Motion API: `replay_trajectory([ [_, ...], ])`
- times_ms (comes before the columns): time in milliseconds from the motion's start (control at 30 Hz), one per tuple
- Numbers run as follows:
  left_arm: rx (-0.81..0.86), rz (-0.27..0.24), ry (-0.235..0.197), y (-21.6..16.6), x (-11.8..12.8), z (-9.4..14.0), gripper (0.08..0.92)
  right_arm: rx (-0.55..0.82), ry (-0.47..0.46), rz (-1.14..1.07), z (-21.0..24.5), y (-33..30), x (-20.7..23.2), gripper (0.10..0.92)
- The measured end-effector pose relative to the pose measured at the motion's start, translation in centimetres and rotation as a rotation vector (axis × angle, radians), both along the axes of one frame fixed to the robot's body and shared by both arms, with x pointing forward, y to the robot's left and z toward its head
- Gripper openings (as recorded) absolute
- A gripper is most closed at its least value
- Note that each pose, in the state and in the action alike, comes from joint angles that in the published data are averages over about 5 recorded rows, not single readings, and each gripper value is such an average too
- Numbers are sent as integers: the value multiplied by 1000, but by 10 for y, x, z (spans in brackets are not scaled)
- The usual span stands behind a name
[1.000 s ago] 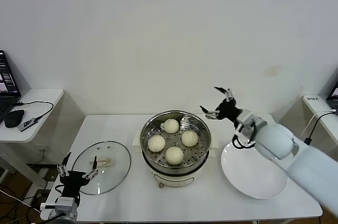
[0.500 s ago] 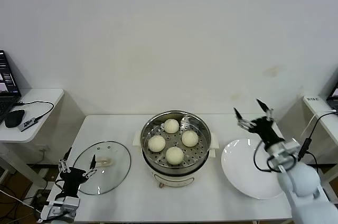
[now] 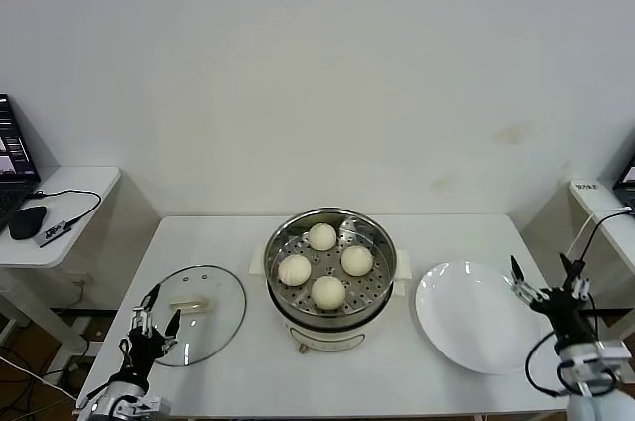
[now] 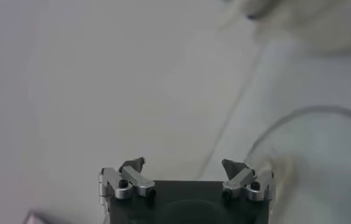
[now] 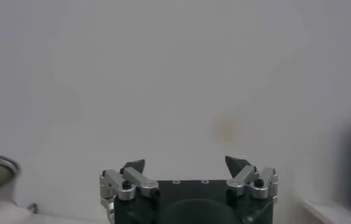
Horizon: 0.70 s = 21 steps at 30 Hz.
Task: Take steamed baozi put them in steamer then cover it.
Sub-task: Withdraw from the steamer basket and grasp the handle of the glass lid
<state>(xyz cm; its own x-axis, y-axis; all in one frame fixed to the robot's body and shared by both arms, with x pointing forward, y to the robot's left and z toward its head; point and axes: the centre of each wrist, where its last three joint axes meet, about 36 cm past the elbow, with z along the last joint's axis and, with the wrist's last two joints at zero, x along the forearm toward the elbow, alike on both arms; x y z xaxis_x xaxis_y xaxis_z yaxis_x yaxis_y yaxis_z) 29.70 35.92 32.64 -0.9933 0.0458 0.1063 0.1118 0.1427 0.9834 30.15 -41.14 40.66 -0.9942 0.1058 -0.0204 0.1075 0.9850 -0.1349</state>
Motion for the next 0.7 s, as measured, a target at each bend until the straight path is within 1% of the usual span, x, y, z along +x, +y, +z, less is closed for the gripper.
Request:
replay_trajectory([
  [167,93,-30,16,0,5,-10,823,4,22,-37,-7,-1,-17,823],
  [367,158,-52,33,-1,15,-22,823,1,42,-65,-11,-1,-32,823],
  [533,198,-55,48,1,28,-31,823,0,53,-84,-13,-2,-40,823],
  [700,228,-47,50,4,46,-35,823,0,64,-96,-16,0,-46,823],
])
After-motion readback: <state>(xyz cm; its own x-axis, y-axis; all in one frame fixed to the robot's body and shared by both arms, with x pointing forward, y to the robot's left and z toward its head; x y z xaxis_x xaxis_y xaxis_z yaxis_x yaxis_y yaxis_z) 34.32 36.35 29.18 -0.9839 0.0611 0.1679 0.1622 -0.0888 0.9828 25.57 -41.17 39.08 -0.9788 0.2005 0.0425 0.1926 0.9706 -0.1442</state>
